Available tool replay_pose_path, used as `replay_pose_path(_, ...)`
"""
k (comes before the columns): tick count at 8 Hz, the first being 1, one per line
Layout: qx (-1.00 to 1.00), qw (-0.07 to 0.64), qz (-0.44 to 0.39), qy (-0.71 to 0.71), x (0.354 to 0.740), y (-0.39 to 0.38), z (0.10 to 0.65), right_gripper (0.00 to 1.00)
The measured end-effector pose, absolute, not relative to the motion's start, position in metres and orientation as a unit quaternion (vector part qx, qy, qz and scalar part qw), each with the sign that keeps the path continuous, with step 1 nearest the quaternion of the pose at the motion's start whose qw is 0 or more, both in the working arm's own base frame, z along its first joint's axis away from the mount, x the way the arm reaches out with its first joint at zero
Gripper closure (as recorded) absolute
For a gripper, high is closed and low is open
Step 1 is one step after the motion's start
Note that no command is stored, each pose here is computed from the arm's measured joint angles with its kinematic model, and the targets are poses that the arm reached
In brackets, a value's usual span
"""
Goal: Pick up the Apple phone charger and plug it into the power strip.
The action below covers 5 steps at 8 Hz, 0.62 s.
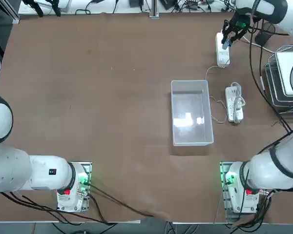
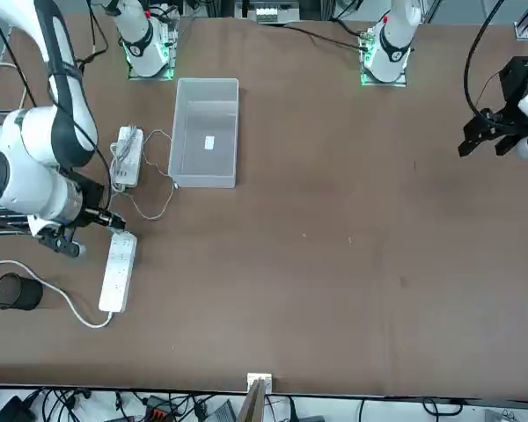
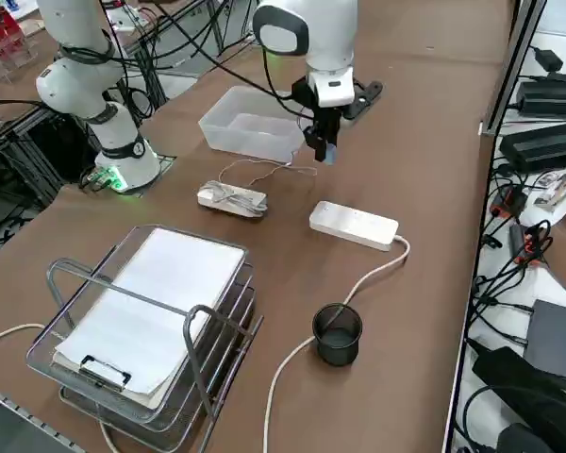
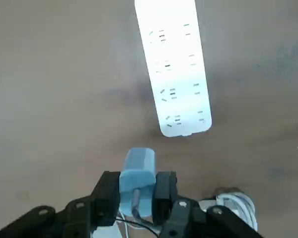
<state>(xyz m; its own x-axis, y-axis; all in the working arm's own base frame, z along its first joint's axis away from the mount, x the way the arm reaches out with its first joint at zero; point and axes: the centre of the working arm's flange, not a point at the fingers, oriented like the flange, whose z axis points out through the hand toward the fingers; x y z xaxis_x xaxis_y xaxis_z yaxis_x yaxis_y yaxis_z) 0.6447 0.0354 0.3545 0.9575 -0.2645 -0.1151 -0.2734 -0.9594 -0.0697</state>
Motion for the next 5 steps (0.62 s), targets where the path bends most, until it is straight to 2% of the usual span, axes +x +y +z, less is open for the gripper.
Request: replay_pose_path(5, -0.991, 0.043, 0.078, 0.105, 0.650, 0.017, 0.307, 0.64)
